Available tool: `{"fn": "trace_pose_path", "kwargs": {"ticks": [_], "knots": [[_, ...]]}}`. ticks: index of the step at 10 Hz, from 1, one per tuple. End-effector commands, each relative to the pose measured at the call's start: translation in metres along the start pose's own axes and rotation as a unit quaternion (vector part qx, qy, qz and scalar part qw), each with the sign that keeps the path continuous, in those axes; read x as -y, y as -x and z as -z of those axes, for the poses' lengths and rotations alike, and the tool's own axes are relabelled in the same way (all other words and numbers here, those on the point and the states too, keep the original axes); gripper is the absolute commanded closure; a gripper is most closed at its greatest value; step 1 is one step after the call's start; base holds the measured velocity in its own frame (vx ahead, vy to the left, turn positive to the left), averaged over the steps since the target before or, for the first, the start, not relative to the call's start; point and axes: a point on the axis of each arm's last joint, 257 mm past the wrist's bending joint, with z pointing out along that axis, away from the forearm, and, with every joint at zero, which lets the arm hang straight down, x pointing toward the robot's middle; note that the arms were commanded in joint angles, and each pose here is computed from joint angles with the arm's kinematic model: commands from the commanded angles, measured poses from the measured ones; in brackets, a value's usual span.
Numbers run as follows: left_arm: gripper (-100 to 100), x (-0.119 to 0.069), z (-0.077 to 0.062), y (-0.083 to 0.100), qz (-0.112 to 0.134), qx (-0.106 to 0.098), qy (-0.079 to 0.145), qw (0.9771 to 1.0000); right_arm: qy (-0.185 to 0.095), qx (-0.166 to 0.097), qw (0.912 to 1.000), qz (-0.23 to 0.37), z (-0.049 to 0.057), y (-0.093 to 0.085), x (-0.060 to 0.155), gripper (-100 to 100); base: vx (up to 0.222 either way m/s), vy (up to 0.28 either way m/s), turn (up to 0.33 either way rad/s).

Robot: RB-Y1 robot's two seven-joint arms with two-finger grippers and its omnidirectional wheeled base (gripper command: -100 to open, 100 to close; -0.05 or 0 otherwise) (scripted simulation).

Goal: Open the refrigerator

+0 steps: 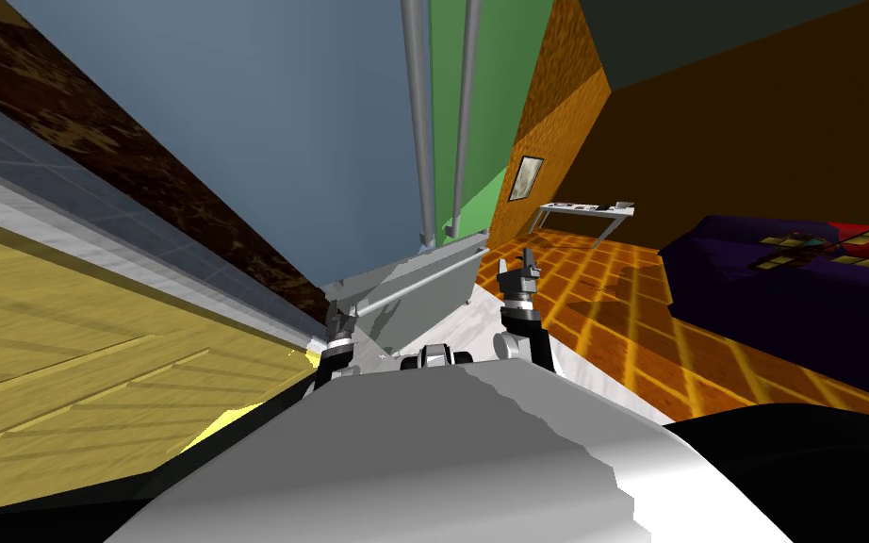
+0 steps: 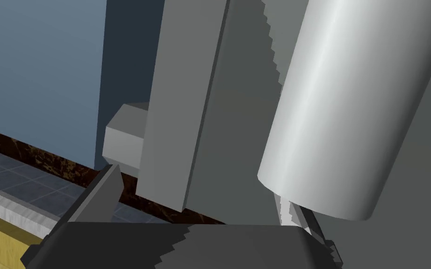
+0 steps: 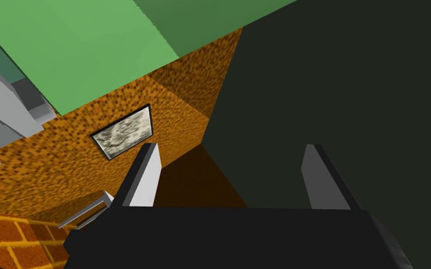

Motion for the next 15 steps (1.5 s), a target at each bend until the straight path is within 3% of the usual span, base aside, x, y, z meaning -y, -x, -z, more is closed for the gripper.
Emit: {"fn": "trace_pose_path", "kwargs": {"ticks": [1, 3, 7, 10, 11, 12, 15], "knots": [[-100, -0.024, 0.012, 0.009, 0.015, 0.025, 0.019, 0.9994, 0.0, 0.0, 1.0, 0.0, 0.0, 0.0, 0.0, 0, 0.035, -0.063, 0.045], [-100, -0.037, 0.021, 0.01, 0.033, 0.047, 0.026, 0.998, 0.0, 0.0, 1.0, 0.0, 0.0, 0.0, 0.0, 0, 0.024, -0.051, 0.033], [-100, -0.056, 0.036, 0.001, 0.075, 0.087, 0.033, 0.9928, 0.0, 0.0, 1.0, 0.0, 0.0, 0.0, 0.0, 0, 0.018, -0.03, 0.018], [-100, -0.046, 0.025, 0.003, 0.07, 0.083, 0.032, 0.9935, 0.0, 0.0, 1.0, 0.0, 0.0, 0.0, 0.0, 0, 0.044, 0.008, -0.001], [-100, -0.05, 0.029, 0.004, 0.07, 0.084, 0.034, 0.9934, 0.0, 0.0, 1.0, 0.0, 0.0, 0.0, 0.0, 0, 0.035, 0.01, 0.01], [100, -0.054, 0.032, 0.001, 0.07, 0.083, 0.033, 0.9935, 0.0, 0.0, 1.0, 0.0, 0.0, 0.0, 0.0, 0, -0.055, -0.011, 0.006], [100, -0.046, 0.031, 0.002, 0.07, 0.083, 0.032, 0.9936, 0.0, 0.0, 1.0, 0.0, 0.0, 0.0, 0.0, 0, -0.084, -0.055, 0.013]]}}
